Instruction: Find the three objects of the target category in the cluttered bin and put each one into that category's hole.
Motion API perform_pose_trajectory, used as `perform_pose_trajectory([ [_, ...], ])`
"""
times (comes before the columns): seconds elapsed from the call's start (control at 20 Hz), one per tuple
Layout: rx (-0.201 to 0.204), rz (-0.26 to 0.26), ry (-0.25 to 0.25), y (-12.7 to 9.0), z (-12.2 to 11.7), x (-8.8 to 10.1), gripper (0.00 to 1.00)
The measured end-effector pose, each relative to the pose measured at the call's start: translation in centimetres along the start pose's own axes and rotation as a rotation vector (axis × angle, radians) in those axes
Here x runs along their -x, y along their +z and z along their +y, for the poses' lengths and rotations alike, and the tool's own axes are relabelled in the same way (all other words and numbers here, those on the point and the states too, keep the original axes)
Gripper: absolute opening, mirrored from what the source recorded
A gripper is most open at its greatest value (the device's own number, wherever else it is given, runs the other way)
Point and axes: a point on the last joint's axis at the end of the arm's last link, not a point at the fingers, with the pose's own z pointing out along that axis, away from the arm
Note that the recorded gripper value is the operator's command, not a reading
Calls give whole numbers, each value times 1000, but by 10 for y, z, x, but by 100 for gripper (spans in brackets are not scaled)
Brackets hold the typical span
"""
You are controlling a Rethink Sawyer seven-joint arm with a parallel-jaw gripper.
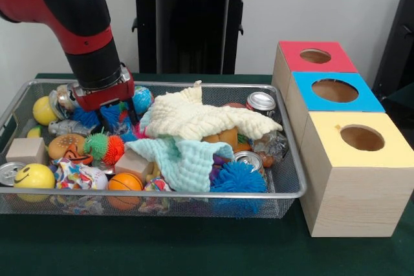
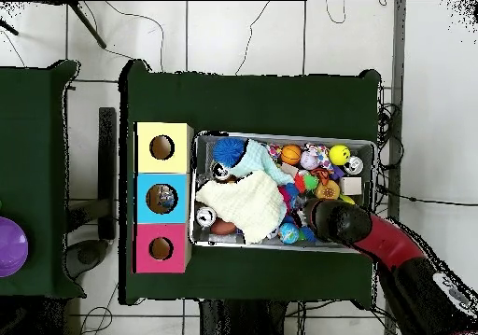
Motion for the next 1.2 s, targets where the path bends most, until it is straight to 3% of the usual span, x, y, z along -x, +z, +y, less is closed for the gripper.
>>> perform_pose_trajectory([
  [0.3, -8, 7, -4, 1, 0, 1, 100],
  [0.35, -9, 7, -4, 2, 0, 1, 0],
  [1.2, -2, 9, -2, 6, 1, 0, 0],
])
